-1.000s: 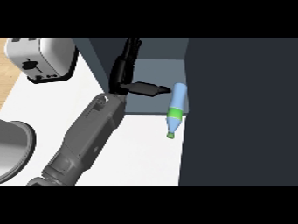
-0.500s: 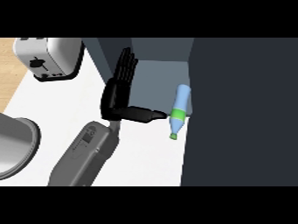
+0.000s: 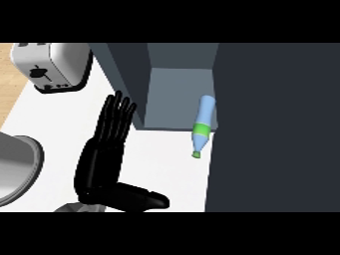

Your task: Pick up the bottled water, place it into the cabinet and close the cabinet

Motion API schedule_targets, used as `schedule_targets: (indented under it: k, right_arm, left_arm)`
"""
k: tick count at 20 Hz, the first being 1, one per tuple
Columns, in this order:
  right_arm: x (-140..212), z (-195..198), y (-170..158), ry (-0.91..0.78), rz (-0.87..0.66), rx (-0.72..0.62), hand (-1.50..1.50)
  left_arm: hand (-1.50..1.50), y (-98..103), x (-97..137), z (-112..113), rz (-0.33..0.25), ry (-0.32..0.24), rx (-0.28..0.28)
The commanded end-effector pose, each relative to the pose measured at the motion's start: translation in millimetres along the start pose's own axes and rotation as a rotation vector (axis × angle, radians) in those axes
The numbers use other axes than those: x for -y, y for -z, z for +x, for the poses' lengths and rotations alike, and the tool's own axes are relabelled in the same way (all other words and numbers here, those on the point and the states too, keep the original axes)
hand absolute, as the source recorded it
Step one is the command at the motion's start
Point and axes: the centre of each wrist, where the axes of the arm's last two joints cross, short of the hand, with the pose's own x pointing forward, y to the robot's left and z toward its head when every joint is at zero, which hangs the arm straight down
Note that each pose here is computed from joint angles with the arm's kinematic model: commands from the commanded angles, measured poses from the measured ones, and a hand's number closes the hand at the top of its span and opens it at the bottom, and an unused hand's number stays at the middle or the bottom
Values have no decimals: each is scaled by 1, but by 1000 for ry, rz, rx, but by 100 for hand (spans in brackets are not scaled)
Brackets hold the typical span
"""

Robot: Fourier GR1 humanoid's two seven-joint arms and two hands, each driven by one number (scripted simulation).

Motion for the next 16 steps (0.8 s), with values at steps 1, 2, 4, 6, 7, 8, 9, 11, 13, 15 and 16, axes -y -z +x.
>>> schedule_targets:
  k: [1, 2, 4, 6, 7, 8, 9, 11, 13, 15, 16]
  right_arm:
    - [-4, 6, -11, -33, 115, -52, 150]
    - [-10, 21, -2, -27, 154, -76, 150]
    - [-1, 23, -2, -67, 247, -80, 150]
    - [-8, 9, -5, -93, 326, -121, 150]
    - [-19, 27, -7, -78, 351, -107, 150]
    - [-18, 17, -4, -69, 375, -86, 150]
    - [-30, 29, -3, -70, 400, -111, 150]
    - [-39, 30, 5, -75, 420, -80, 150]
    - [-50, 28, 6, -87, 459, -70, 150]
    - [-48, 43, 4, -100, 466, -43, 150]
    - [-61, 37, 12, -114, 461, -30, 150]
  left_arm:
    - [-150, -32, -14, 38, -3, -14, 17]
    - [-150, -42, -3, 37, 21, -10, 30]
    - [-150, -48, -8, 60, 37, -12, 41]
    - [-150, -63, -18, 69, 59, 16, 50]
    - [-150, -63, -33, 74, 72, 22, 76]
    - [-150, -82, -27, 68, 79, 35, 76]
    - [-150, -75, -27, 82, 99, 35, 85]
    - [-150, -99, -35, 75, 118, 42, 91]
    - [-150, -96, -48, 91, 118, 38, 91]
    - [-150, -110, -49, 109, 118, 28, 72]
    - [-150, -116, -57, 102, 132, 27, 100]
